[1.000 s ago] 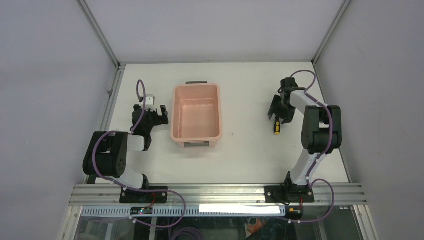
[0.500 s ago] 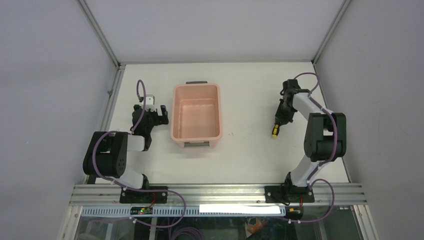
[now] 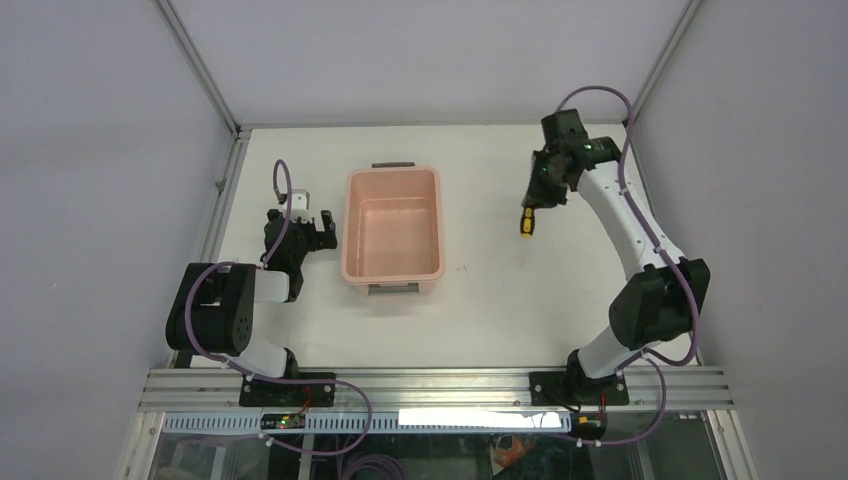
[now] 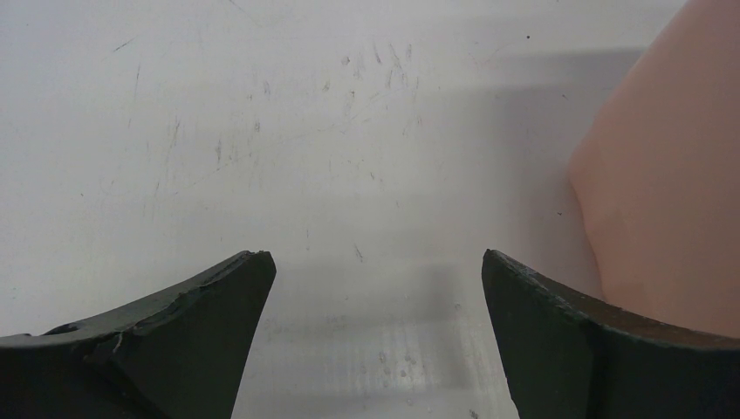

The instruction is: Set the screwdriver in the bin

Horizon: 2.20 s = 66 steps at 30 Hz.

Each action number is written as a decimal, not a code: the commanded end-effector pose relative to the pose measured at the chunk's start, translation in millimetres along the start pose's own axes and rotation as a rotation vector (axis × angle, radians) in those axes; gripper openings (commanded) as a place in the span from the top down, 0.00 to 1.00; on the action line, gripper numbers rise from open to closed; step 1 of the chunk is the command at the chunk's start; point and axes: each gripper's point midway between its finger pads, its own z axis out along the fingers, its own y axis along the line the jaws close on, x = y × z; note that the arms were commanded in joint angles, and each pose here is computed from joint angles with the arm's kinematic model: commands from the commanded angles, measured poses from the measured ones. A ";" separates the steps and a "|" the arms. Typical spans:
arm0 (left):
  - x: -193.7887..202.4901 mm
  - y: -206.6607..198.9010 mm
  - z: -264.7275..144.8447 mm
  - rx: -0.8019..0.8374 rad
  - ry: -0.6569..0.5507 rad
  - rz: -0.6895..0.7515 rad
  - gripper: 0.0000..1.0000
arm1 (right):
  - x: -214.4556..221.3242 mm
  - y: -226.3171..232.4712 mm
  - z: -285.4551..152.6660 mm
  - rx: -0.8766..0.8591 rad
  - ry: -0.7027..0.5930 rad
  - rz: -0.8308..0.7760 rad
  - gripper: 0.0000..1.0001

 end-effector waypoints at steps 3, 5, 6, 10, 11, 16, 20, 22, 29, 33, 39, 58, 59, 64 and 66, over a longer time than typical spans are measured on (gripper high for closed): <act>-20.0 -5.6 1.2 0.019 -0.060 -0.017 0.01 | 19.6 119.3 -56.3 -0.186 0.007 -0.233 1.00; -19.9 -5.6 1.3 0.018 -0.059 -0.017 0.01 | 27.3 153.1 -65.3 -0.224 -0.008 -0.305 1.00; -19.9 -5.7 1.3 0.019 -0.059 -0.017 0.01 | 30.8 168.0 -66.8 -0.229 -0.017 -0.335 1.00; -19.5 -5.7 1.3 0.019 -0.058 -0.017 0.01 | 50.7 228.7 -62.6 -0.303 -0.011 -0.424 1.00; -19.8 -5.9 1.2 0.020 -0.059 -0.017 0.01 | 53.1 242.8 -62.8 -0.328 -0.016 -0.429 1.00; -20.1 -5.9 1.1 0.019 -0.060 -0.017 0.01 | 79.1 291.7 -40.6 -0.380 0.000 -0.457 1.00; -19.8 -5.7 1.3 0.019 -0.059 -0.017 0.01 | 92.6 302.3 -7.3 -0.326 0.001 -0.435 1.00; -20.0 -5.7 1.2 0.019 -0.060 -0.017 0.01 | 98.9 302.5 11.7 -0.294 -0.004 -0.416 1.00; -19.8 -6.1 1.3 0.020 -0.059 -0.016 0.01 | 114.7 286.8 78.1 -0.170 -0.043 -0.315 0.93; -19.7 -6.1 1.3 0.020 -0.059 -0.016 0.01 | 136.5 283.9 107.6 -0.169 0.001 -0.293 0.89; -19.9 -6.2 1.2 0.021 -0.060 -0.016 0.01 | 146.7 285.1 120.1 -0.170 0.038 -0.311 0.56; -19.8 -6.1 1.2 0.020 -0.059 -0.016 0.01 | 57.0 256.8 -43.4 -0.393 -0.259 -0.450 0.01; -19.7 -5.8 1.3 0.019 -0.059 -0.017 0.01 | 50.4 244.9 -43.1 -0.382 -0.262 -0.422 0.01; -19.7 -5.9 1.3 0.019 -0.059 -0.016 0.01 | 18.5 164.2 -42.3 -0.245 -0.342 -0.290 0.01; -20.0 -5.6 1.2 0.018 -0.060 -0.017 0.01 | 4.7 127.7 -45.2 -0.184 -0.391 -0.229 0.01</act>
